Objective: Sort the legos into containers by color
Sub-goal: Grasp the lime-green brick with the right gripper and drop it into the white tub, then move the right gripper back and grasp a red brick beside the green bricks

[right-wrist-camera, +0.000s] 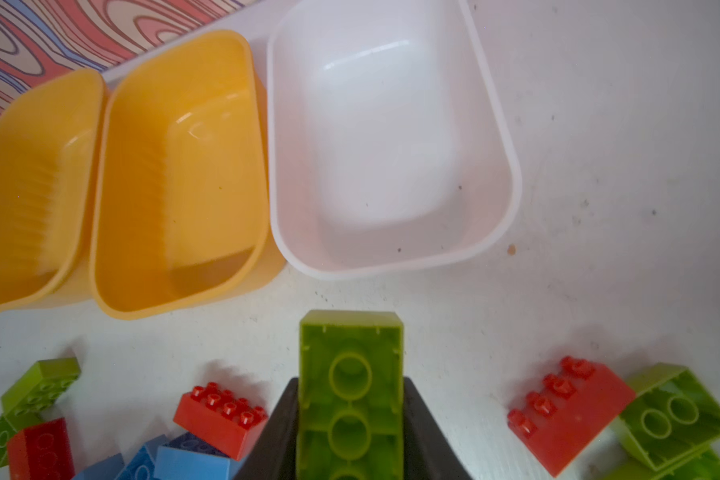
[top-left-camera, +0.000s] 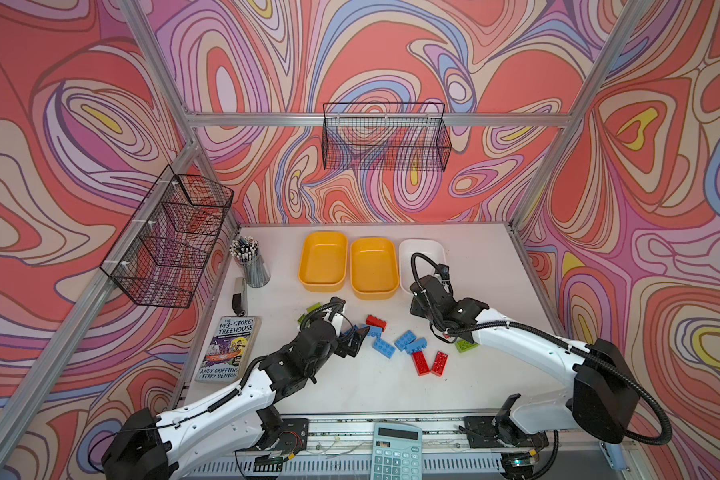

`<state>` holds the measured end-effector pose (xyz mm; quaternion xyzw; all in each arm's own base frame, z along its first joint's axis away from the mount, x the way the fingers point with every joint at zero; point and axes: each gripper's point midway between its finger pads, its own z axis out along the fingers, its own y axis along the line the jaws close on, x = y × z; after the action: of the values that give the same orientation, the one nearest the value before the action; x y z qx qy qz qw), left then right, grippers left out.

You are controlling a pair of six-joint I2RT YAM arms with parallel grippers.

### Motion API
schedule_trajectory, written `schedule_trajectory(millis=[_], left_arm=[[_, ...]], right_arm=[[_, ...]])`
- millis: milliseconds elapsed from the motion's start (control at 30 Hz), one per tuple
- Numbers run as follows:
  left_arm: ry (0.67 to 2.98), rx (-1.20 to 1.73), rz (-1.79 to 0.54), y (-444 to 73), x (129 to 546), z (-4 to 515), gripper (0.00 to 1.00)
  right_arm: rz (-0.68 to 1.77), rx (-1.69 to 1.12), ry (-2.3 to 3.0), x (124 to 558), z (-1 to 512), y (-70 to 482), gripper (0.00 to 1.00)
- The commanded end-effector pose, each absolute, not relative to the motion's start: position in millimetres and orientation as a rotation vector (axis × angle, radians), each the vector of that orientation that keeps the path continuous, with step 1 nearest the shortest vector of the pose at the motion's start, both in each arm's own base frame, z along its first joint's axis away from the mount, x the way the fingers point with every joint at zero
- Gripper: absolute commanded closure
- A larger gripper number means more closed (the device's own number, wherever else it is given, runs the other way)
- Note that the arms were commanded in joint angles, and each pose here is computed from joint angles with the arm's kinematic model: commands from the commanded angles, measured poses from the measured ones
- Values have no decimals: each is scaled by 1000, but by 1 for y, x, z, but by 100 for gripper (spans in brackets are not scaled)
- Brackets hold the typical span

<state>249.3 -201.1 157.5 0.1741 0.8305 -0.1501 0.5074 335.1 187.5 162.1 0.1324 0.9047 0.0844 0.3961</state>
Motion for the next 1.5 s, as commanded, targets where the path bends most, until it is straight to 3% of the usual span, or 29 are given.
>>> schedule_trajectory(millis=[0,200,533,600,800,1000,1300,1467], left_arm=[[2003,425,-405,-213,252,167,0],[2004,404,-450,-223,256,176,0],[2044,380,-412,-217,257,172,0],[2050,379,-401,-216,258,171,0],[2054,389,-380,-218,262,172,0],[2049,423,-423,-231,263,174,0],[2033,463,-613,-255,249,166,0],[2026,477,-682,-264,242,163,0]], right_arm=[[120,299,2216,369,187,173,71],[131,308,2212,437,177,161,71],[134,325,2338,515,95,151,69],[134,328,2355,523,84,150,64],[147,296,2349,529,90,154,33],[116,312,2326,491,130,134,29],[-16,570,2394,345,119,61,29],[-29,659,2405,303,112,44,28]])
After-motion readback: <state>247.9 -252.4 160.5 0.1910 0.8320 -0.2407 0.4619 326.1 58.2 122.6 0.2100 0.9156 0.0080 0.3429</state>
